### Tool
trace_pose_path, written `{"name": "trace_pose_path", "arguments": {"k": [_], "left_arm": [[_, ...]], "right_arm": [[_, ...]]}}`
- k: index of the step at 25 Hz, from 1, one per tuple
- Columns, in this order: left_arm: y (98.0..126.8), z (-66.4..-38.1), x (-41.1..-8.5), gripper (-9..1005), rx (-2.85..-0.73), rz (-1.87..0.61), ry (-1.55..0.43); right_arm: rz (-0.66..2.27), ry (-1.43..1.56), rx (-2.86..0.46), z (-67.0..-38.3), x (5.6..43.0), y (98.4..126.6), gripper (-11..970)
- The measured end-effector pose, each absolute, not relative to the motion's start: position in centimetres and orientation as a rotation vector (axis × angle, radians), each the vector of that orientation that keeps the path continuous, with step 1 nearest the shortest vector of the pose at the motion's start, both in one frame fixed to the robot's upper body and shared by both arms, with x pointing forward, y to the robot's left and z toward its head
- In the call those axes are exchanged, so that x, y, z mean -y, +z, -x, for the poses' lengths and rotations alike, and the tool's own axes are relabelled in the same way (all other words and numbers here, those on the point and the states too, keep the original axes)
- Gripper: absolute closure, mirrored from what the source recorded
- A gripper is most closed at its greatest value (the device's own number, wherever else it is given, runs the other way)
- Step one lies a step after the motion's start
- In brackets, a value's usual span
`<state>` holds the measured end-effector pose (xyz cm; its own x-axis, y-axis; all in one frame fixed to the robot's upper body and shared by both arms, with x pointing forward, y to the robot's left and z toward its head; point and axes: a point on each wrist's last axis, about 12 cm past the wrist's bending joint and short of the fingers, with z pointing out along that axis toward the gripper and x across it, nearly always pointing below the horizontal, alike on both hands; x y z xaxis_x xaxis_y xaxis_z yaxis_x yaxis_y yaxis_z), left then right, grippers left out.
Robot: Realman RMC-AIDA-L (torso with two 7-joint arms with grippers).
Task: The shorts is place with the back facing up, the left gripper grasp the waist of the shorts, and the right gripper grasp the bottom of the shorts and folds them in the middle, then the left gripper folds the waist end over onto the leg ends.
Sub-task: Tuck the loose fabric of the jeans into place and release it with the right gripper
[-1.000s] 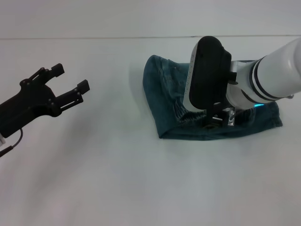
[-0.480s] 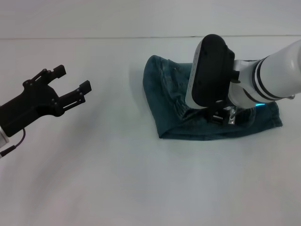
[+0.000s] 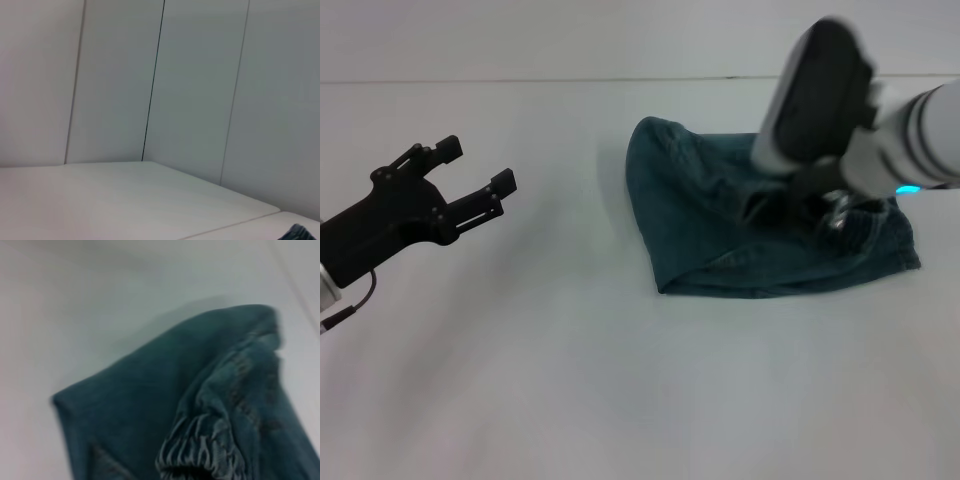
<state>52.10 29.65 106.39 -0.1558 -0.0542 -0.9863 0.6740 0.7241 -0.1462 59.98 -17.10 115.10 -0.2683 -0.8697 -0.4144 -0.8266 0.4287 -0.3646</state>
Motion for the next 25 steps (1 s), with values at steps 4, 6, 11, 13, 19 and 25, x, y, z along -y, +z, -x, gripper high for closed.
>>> {"name": "trace_pose_path", "arguments": {"k": [4,6,11,13,19,25], "left_arm": [[106.5,-52.2,-29.5,91,-1.610,-0.515,-0.692],[106.6,-52.4,-29.5,92,-1.606,-0.517,-0.697],[107.0,-52.7,-29.4,93,-1.598,-0.527,-0.701],[107.0,-52.7,-29.4,93,-1.595,-0.532,-0.701],[107.2,-52.6,-29.3,94,-1.585,-0.547,-0.711],[107.3,-52.6,-29.5,95,-1.584,-0.547,-0.706]], "right_arm": [[1.240,-0.036,-2.178,-60.6,19.7,115.8,861],[1.163,-0.008,-2.193,-60.8,20.8,115.9,861],[0.983,0.085,-2.233,-60.8,23.2,115.5,862],[0.924,0.120,-2.255,-60.8,23.9,115.0,862],[0.683,0.218,-2.325,-60.8,27.1,113.0,862],[0.499,0.361,-2.246,-59.2,31.2,113.5,755]]}}
